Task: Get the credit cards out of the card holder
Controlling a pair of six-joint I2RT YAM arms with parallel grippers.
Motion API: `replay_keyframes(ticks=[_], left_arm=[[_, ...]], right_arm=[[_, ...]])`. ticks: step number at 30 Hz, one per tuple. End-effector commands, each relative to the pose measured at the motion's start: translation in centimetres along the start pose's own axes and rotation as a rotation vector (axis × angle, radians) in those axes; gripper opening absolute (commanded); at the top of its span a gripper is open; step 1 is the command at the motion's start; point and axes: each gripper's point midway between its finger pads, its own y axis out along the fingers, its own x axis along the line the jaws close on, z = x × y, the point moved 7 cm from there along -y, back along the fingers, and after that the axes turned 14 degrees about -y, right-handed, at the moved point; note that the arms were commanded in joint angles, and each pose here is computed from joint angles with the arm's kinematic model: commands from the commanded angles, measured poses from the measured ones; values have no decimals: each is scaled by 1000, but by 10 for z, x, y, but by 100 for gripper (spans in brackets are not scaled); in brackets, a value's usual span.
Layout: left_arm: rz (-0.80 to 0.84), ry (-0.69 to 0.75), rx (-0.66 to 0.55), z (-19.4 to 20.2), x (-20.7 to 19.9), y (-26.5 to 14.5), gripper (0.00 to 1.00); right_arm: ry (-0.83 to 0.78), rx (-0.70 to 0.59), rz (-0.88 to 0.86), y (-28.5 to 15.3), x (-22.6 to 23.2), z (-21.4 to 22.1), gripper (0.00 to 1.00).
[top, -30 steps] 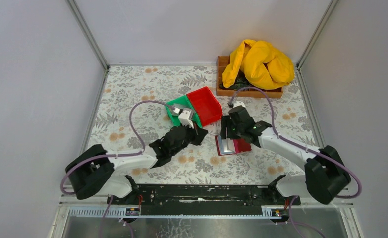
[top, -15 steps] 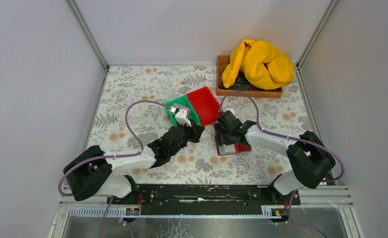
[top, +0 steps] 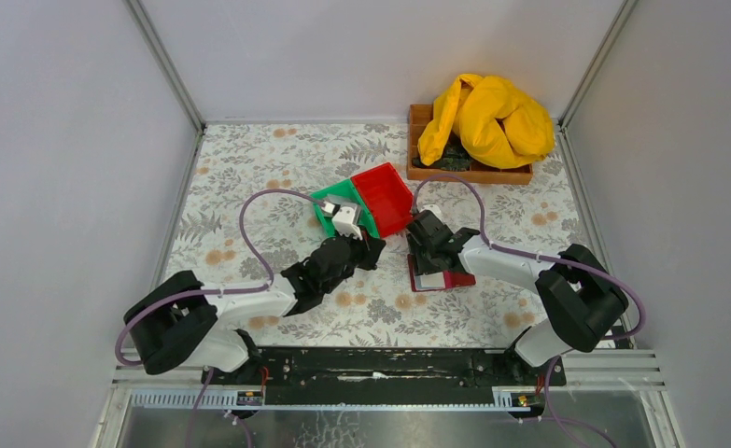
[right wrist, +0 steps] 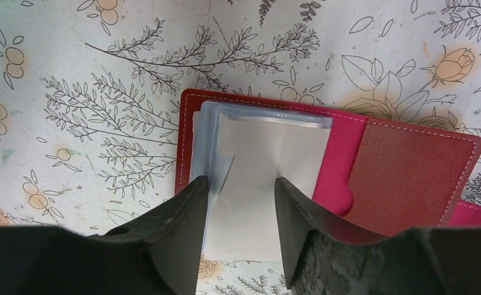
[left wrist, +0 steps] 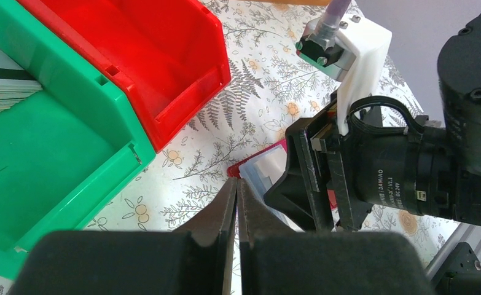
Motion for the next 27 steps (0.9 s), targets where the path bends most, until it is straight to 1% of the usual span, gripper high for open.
replay_keyframes(ticks=[1, 3, 5, 9, 10, 13, 15, 16, 22, 27], left_arm=[[43, 7, -39, -7, -12, 5, 7], [41, 7, -38, -7, -12, 6, 7], [39, 9, -37, -7, -11, 7, 7], [42, 10, -37, -7, -12, 7, 7], [40, 10, -35, -7, -11, 7, 7], [43, 11, -33, -7, -12, 7, 7], [45, 11, -32, -7, -12, 7, 7], [45, 11, -32, -7, -12, 7, 7], [48, 12, -29, -7, -13, 7, 7], [61, 10, -14, -4, -14, 8, 8]], right_arm=[[-26, 32, 36, 2, -3, 9, 50], [-27, 39, 40, 3, -3, 11, 48], [-20, 41, 40, 4, -3, 12, 42], [8, 34, 40, 3, -2, 13, 22], [13, 32, 39, 3, -2, 13, 18], [29, 24, 30, 0, -1, 12, 12], [41, 10, 23, -2, -1, 11, 6], [48, 1, 20, -4, -1, 10, 1], [87, -78, 37, -24, -8, 3, 0], [139, -131, -11, -39, -16, 0, 0]])
